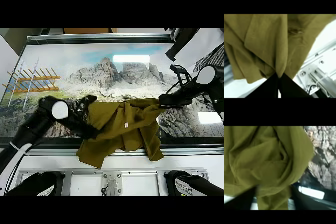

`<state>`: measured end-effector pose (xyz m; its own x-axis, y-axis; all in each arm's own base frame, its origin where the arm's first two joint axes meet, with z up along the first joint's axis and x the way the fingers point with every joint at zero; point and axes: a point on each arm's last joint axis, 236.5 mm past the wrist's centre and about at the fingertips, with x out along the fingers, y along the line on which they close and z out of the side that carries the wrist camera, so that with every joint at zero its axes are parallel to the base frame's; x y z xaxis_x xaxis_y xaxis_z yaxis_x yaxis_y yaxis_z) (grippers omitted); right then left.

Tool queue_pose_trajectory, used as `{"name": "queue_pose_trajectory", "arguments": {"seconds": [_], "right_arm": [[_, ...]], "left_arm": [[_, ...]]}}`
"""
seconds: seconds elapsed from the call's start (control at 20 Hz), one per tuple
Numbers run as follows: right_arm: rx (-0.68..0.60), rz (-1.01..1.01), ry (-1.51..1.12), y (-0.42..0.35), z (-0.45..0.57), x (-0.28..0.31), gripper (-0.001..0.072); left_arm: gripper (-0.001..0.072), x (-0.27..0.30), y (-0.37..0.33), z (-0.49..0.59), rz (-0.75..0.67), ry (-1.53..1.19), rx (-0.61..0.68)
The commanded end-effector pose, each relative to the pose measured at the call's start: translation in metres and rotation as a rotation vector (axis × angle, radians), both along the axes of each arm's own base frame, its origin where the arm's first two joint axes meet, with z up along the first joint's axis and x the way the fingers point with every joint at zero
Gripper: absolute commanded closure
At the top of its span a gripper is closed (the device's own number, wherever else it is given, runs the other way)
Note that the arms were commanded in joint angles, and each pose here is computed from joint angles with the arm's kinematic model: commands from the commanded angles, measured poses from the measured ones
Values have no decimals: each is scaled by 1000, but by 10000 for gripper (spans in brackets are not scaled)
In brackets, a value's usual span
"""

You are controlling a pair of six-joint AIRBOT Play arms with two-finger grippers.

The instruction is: Fold the clothes and pants, and hang the long-sleeved shirts on hangers.

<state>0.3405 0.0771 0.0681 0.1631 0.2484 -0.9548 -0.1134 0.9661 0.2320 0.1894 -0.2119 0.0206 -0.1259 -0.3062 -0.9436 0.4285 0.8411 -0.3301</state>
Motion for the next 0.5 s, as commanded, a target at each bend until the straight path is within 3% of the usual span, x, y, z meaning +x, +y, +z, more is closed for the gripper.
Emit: {"name": "queue_pose_trajectory", "arguments": {"seconds": [0.0,0.2,0.45], "right_arm": [[62,-21,-81,13,1,20,-8],[41,21,-45,-6,11,-11,-8],[63,-292,60,-73,-54,-80,-8]], "left_arm": [[695,-29,-7,-22,-31,35,6],[695,-12,0,-21,41,23,-12],[694,0,4,-20,94,14,-28]]}}
